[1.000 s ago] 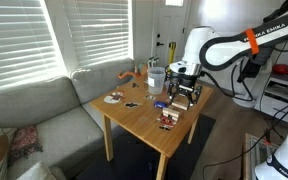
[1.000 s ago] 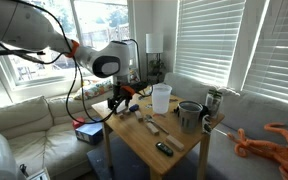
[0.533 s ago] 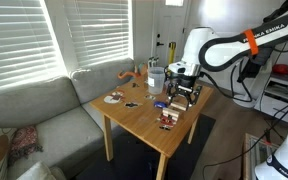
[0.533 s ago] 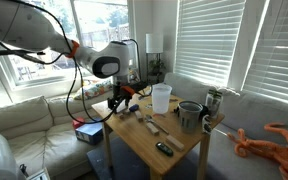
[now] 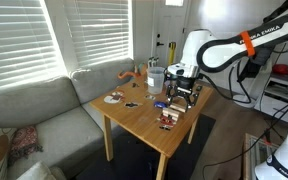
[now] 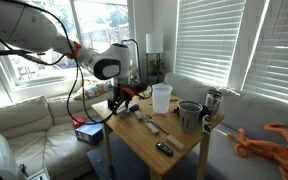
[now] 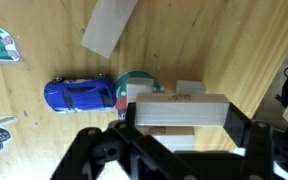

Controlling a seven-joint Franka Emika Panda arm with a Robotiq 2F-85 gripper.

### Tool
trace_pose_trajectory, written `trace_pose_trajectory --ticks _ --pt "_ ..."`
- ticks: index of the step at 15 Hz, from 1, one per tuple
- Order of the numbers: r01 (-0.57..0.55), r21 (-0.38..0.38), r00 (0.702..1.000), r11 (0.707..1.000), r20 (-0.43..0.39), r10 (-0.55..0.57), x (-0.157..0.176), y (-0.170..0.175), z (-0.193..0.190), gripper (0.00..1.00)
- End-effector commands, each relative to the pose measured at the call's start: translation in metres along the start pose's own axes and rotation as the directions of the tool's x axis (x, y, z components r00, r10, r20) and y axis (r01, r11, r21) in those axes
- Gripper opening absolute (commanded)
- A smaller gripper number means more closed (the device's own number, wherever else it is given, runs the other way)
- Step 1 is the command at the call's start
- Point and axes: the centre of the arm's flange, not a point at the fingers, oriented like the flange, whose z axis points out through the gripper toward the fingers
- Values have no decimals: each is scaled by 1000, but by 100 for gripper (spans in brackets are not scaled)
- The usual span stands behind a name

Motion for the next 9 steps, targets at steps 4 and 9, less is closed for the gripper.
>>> trace_pose_trajectory --ticks 4,9 --pt "-6 -22 1000 1000 -22 6 2 7 2 58" --pt "-2 -32 1000 999 -21 2 2 10 1 58"
